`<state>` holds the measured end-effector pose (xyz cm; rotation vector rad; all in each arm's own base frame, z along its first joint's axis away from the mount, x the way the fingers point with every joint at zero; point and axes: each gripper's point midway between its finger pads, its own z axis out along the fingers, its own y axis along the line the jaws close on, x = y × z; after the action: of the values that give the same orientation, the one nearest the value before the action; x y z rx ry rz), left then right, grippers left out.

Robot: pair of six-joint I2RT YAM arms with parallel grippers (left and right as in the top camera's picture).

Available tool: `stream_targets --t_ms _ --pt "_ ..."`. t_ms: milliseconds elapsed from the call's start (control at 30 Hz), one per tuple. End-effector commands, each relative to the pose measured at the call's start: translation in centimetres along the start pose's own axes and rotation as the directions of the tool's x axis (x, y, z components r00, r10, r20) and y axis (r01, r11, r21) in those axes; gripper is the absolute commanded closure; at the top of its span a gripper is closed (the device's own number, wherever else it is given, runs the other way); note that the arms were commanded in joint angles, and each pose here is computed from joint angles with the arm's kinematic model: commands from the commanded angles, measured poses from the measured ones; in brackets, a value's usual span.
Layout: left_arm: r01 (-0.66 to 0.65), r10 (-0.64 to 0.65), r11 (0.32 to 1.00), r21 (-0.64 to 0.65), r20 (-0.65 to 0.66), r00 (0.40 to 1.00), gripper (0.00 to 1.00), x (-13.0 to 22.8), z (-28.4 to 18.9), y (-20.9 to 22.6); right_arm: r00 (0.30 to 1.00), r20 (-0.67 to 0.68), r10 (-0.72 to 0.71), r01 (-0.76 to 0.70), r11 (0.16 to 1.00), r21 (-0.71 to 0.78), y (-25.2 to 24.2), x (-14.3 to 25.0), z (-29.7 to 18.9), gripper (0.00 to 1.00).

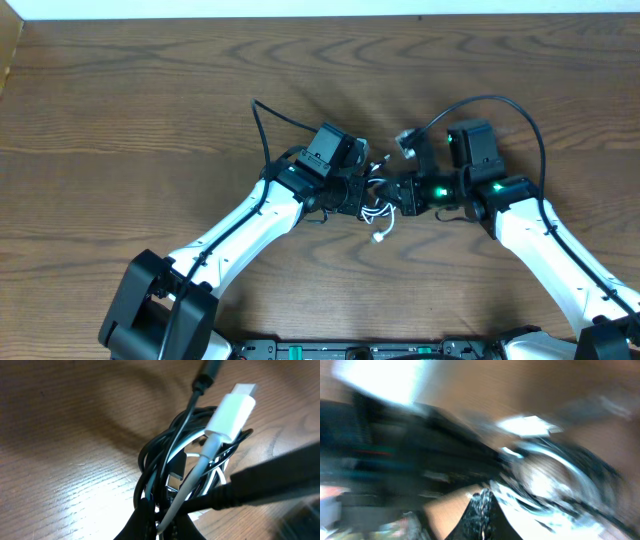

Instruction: Untangle cables

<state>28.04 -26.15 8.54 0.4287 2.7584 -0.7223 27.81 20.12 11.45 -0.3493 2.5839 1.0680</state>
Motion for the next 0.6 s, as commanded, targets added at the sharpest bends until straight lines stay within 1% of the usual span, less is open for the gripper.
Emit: stream_targets --t_ms 0,33,67,133,200,267,433,567 --pt "-0.011 0.011 1.0 -0.008 0.003 1.0 0.93 0.0 0.0 0.1 0.989 0.09 0.115 -0.143 0.885 0.443 -7.7 0.0 -1.8 0.98" --pt "-0.011 0.011 1.0 -0.008 0.003 1.0 0.93 0.0 0.0 0.1 0.985 0.102 0.139 -0.172 0.845 0.506 -8.9 0.4 -2.5 0.94" --pt "-0.011 0.011 1.0 -0.008 0.003 1.0 0.93 0.0 0.0 0.1 0.983 0.105 0.149 -0.182 0.821 0.542 -9.5 0.7 -2.9 0.81" --pt "-0.011 0.011 1.0 -0.007 0.002 1.0 0.93 0.0 0.0 0.1 0.983 0.1 0.153 -0.183 0.813 0.553 -9.7 1.0 -3.0 0.71" --pt "-0.011 0.011 1.0 -0.001 0.0 1.0 0.92 0.1 0.0 0.0 0.983 0.097 0.155 -0.183 0.819 0.543 -9.5 1.0 -2.9 0.68" --pt "-0.013 0.014 1.0 0.027 -0.01 1.0 0.93 0.3 0.0 -0.5 0.981 0.097 0.168 -0.194 0.835 0.516 -9.1 1.0 -2.6 0.68" --pt "-0.08 0.086 0.988 0.136 -0.04 0.996 0.93 1.0 -0.2 -2.3 0.953 0.104 0.286 -0.304 0.869 0.39 -6.9 1.1 -1.5 0.65" --pt "-0.138 0.152 0.966 0.218 -0.051 0.987 0.93 1.5 -0.5 -3.6 0.957 0.098 0.274 -0.291 0.909 0.298 -5.3 0.3 -0.9 0.65"
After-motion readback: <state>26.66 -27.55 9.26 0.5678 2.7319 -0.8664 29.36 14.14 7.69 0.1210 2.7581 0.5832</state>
